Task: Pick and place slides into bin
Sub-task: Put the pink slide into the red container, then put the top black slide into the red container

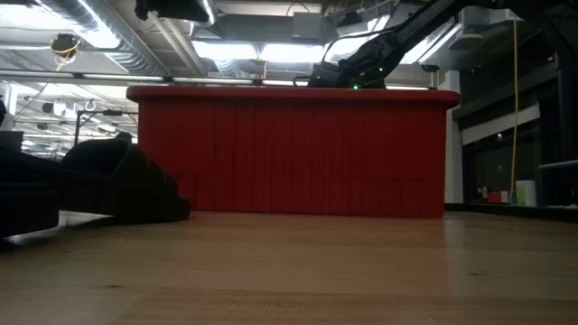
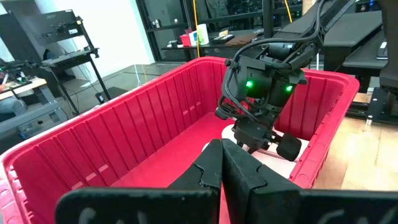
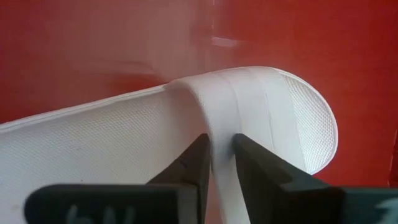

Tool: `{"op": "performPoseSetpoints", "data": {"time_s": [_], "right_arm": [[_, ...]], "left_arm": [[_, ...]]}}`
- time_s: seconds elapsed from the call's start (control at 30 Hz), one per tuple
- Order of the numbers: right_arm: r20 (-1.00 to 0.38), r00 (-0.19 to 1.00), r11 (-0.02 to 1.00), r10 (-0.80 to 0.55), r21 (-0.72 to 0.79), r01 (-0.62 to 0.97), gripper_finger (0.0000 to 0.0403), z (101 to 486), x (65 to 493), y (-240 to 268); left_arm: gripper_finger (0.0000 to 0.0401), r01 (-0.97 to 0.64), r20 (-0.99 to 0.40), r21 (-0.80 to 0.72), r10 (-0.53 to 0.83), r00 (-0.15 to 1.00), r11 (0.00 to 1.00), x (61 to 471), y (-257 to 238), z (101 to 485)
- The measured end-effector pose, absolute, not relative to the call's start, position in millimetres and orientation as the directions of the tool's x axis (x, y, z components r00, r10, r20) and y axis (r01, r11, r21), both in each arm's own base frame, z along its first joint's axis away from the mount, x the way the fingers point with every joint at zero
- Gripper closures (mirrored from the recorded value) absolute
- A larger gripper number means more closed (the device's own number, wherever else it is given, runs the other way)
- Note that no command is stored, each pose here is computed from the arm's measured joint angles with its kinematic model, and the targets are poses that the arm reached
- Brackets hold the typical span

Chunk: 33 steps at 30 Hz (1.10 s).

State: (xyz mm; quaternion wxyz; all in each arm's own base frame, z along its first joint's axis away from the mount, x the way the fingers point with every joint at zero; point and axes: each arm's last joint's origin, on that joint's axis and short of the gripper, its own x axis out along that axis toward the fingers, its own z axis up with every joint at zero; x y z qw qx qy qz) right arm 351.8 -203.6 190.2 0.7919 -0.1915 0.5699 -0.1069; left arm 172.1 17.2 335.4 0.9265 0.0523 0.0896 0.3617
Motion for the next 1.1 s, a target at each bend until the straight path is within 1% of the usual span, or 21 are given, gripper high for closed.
{"op": "performPoseSetpoints", "data": {"time_s": [0.2,0.33,0.67,0.8,0.93,1.1], "right_arm": [[-0.862,0.327,0.904,-0.387,-0.425,-0.05,0.0317,190.2,351.8,-203.5],[-0.865,0.339,0.91,-0.37,-0.411,-0.056,0.0301,190.1,352.5,-202.3],[-0.868,0.355,0.914,-0.347,-0.398,-0.078,0.0218,189.9,356.2,-195.5],[-0.879,0.342,0.918,-0.331,-0.385,-0.099,0.0193,194.0,358.5,-190.5],[-0.873,0.357,0.914,-0.333,-0.391,-0.105,0.0182,203.7,363.8,-188.2],[-0.862,0.375,0.91,-0.341,-0.403,-0.097,0.0182,217.4,368.1,-189.9]], "left_arm": [[0.0399,-0.653,-0.128,0.195,0.679,0.723,0.732,172.1,17.1,335.4],[0.0399,-0.653,-0.128,0.195,0.679,0.723,0.732,172.1,17.1,335.4],[0.0399,-0.653,-0.129,0.196,0.679,0.723,0.732,172.1,17.1,335.4],[0.0399,-0.651,-0.128,0.205,0.679,0.723,0.731,172.1,17.1,335.4],[0.0399,-0.645,-0.128,0.224,0.678,0.723,0.73,172.2,17.0,335.4],[0.0399,-0.641,-0.129,0.232,0.677,0.725,0.731,172.3,16.9,335.4]]}}
